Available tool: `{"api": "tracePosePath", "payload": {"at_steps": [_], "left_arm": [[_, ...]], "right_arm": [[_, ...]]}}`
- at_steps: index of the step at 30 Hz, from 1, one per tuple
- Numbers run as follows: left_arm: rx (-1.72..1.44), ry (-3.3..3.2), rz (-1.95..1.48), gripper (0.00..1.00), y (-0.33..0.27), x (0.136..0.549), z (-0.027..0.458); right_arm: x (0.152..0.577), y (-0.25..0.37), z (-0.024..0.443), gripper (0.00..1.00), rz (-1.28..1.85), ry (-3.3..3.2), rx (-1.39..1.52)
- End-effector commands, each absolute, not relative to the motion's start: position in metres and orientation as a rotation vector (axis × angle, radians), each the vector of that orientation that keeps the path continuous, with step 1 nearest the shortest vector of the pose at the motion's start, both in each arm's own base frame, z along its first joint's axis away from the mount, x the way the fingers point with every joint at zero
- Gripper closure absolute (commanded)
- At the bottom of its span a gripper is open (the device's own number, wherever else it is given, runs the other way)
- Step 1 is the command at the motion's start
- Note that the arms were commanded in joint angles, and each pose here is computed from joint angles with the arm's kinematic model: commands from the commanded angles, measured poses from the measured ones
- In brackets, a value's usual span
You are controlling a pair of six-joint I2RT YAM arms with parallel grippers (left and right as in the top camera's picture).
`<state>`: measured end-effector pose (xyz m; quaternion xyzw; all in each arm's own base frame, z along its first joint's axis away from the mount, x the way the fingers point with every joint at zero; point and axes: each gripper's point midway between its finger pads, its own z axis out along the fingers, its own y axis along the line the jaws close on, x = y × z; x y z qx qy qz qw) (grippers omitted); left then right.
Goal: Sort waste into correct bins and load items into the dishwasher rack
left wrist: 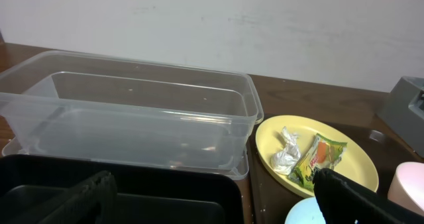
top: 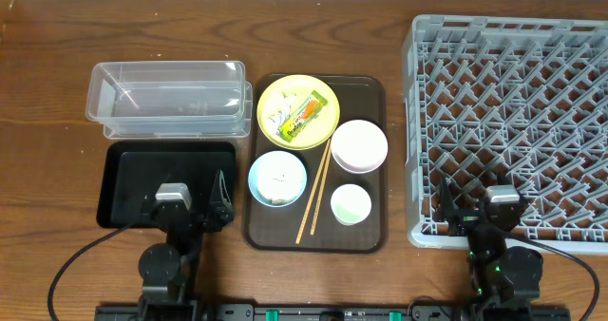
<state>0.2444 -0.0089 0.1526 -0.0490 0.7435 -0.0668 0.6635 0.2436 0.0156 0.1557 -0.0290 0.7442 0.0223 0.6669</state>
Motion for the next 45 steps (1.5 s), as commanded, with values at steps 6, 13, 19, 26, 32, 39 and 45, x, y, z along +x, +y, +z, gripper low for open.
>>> {"api": "tracePosePath", "payload": {"at_steps": [6, 13, 19, 26, 32, 39, 45], "left_arm": [[-0.118, 1.722, -0.120, 0.03, -0.005, 0.244, 0.137], [-0.118, 1.722, -0.120, 0.03, -0.005, 0.244, 0.137], [-0.178, 1.713, -0.182, 0.02, -0.006, 0.244, 0.139], [-0.204, 1.703, -0.258, 0.02, -0.012, 0.243, 0.163], [-0.224, 1.859, -0.243, 0.02, -0.012, 0.246, 0.168], [-0.192, 2.049, -0.314, 0.03, -0.028, 0.267, 0.188], [-0.203, 2.340, -0.380, 0.02, -0.042, 0.277, 0.184]], "right_arm": [[0.244, 0.014, 0.155, 0.01, 0.040, 1.679, -0.065], [0.244, 0.014, 0.155, 0.01, 0.045, 1.679, -0.062], [0.244, 0.013, 0.155, 0.01, 0.077, 1.681, -0.022], [0.242, -0.002, 0.173, 0.01, 0.014, 1.665, 0.055], [0.245, -0.005, 0.196, 0.01, -0.006, 1.706, 0.070], [0.262, -0.005, 0.206, 0.01, -0.017, 1.901, 0.066], [0.277, -0.002, 0.206, 0.01, -0.022, 2.129, 0.055]]}}
